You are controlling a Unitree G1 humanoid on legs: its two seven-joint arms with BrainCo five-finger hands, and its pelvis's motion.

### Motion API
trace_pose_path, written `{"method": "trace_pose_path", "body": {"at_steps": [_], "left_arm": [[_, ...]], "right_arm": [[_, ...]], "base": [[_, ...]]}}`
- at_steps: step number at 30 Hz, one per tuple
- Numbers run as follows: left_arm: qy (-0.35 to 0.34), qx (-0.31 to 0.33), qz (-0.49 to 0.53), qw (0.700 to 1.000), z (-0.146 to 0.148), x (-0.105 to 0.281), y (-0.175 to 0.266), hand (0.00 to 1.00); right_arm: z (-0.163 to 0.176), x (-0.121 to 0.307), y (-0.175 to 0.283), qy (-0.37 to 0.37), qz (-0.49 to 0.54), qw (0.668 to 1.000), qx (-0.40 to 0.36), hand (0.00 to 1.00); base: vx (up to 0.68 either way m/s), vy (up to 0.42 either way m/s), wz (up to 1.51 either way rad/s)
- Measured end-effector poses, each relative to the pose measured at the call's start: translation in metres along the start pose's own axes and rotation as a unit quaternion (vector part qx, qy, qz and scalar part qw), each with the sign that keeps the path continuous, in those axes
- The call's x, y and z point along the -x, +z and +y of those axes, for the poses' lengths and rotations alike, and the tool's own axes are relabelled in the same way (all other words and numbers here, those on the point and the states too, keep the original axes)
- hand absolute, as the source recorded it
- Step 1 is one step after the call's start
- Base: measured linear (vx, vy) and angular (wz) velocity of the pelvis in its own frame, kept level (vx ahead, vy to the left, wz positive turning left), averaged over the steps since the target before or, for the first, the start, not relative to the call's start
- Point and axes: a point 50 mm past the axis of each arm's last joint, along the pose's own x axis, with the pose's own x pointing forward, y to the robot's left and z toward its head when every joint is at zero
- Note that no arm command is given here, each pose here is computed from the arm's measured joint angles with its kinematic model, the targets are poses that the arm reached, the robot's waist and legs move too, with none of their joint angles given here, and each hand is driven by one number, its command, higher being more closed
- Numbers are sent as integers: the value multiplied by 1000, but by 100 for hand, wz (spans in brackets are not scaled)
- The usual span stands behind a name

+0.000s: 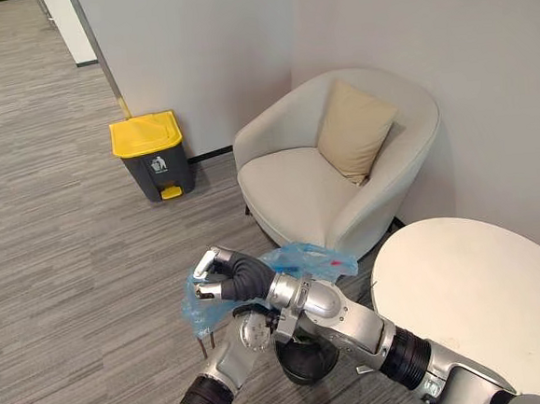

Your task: Gather rubbish on tea table into small bin, then transfer packed bag to large trash can.

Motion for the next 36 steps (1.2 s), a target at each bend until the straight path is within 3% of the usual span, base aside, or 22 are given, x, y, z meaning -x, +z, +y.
{"method": "trace_pose_path", "body": {"at_steps": [13, 14, 19, 25, 36], "left_arm": [[7, 33, 3, 999, 3, -5, 1, 100], [7, 33, 2, 999, 3, -5, 1, 100], [6, 48, 12, 999, 1, -4, -1, 100], [8, 77, 50, 996, -7, 5, -13, 100], [50, 112, 93, 988, 5, 17, -34, 100]], "right_arm": [[5, -2, 0, 16, 3, 1000, 17, 100], [5, -2, -1, 16, 5, 1000, 24, 0], [11, -1, -1, 19, -5, 996, 91, 0], [4, 3, 3, -27, -23, 983, 180, 0], [-9, 26, 28, -64, -54, 925, 371, 0]], "base": [[0, 0, 0], [0, 0, 0], [0, 0, -1], [0, 0, 0], [0, 0, 0]]}}
